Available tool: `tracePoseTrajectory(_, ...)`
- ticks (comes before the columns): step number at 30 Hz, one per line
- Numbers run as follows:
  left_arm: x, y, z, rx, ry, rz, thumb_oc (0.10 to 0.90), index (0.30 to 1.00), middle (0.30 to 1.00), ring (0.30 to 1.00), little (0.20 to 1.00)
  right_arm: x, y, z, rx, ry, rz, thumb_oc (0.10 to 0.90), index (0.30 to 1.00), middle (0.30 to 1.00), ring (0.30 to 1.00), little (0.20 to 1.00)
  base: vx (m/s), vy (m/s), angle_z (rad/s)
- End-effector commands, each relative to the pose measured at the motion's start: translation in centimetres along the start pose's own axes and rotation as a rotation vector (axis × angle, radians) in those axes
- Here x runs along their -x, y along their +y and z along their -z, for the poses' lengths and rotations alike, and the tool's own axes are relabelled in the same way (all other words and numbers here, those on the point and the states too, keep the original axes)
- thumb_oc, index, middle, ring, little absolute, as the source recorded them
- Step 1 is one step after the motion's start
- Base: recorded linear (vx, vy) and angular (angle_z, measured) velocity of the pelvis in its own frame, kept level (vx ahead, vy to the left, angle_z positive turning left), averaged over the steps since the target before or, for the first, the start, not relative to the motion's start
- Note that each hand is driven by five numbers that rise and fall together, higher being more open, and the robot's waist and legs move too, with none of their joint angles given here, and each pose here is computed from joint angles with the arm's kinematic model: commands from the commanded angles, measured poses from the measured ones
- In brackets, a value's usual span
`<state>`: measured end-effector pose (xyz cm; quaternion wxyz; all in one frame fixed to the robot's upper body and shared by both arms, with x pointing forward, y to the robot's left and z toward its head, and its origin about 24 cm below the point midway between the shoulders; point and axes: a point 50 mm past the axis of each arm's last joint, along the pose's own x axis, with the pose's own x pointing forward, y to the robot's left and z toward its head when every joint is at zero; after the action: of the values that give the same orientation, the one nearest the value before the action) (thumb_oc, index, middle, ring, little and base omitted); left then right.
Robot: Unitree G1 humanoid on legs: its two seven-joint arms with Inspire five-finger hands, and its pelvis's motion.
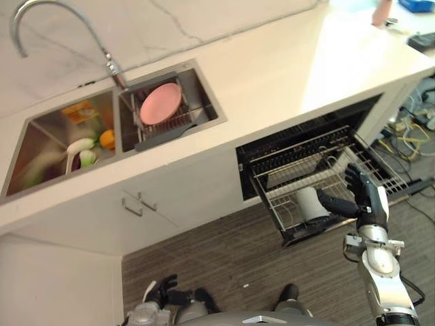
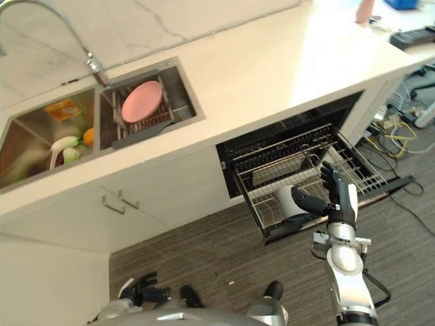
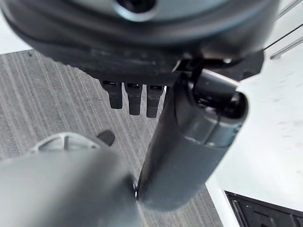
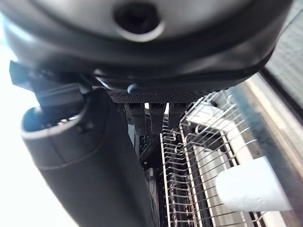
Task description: Place the dishes in the dishwasher.
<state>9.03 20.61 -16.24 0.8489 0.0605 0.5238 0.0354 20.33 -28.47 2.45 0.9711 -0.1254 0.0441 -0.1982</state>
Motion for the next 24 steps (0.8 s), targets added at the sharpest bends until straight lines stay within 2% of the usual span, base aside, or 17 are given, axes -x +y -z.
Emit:
tracePoseTrajectory(1, 0.5, 0.5, 2.3, -0.158, 0.086, -0.013, 0.800, 0.900, 0.900, 0.900, 0.900, -0.6, 0.1, -8.7, -0.074, -0.441, -0.025, 0.800, 0.900, 0.900, 0.900, 0.900, 0.13, 0.469, 0.10)
tracePoseTrajectory(3, 0.5, 0.0, 2.6, -0.173, 0.098, -0.005, 0.800, 0.900, 0.900, 0.900, 0.900, -0.3, 0.4, -9.5, -0.106, -0.477, -0.044, 0.800, 0.900, 0.900, 0.900, 0.900, 0.14, 0.518, 0.10)
tracePoseTrajectory(7, -0.2, 0.8, 0.1, -0.106, 0.039, -0.052, 0.800, 0.900, 0.900, 0.900, 0.900, -0.2, 2.7, -13.2, -0.225, -0.624, -0.140, 0.800, 0.900, 0.900, 0.900, 0.900, 0.17, 0.481, 0.25)
tracePoseTrajectory(10, -0.4, 1.0, -1.6, -0.106, -0.013, -0.050, 0.800, 0.900, 0.900, 0.900, 0.900, -0.4, 3.8, -14.1, -0.279, -0.643, -0.212, 0.800, 0.900, 0.900, 0.900, 0.900, 0.16, 0.273, 0.20)
tracePoseTrajectory(19, -1.0, -0.6, -4.5, -0.207, -0.082, 0.019, 0.800, 0.900, 0.900, 0.900, 0.900, -0.7, 3.2, -15.4, -0.334, -0.695, -0.245, 0.800, 0.900, 0.900, 0.900, 0.900, 0.17, 0.033, 0.41)
tracePoseTrajectory(24, -1.0, -0.7, -4.2, -0.243, -0.068, 0.031, 0.800, 0.900, 0.900, 0.900, 0.900, -0.8, 3.2, -15.2, -0.336, -0.689, -0.255, 0.800, 0.900, 0.900, 0.900, 0.900, 0.23, -0.076, 0.51)
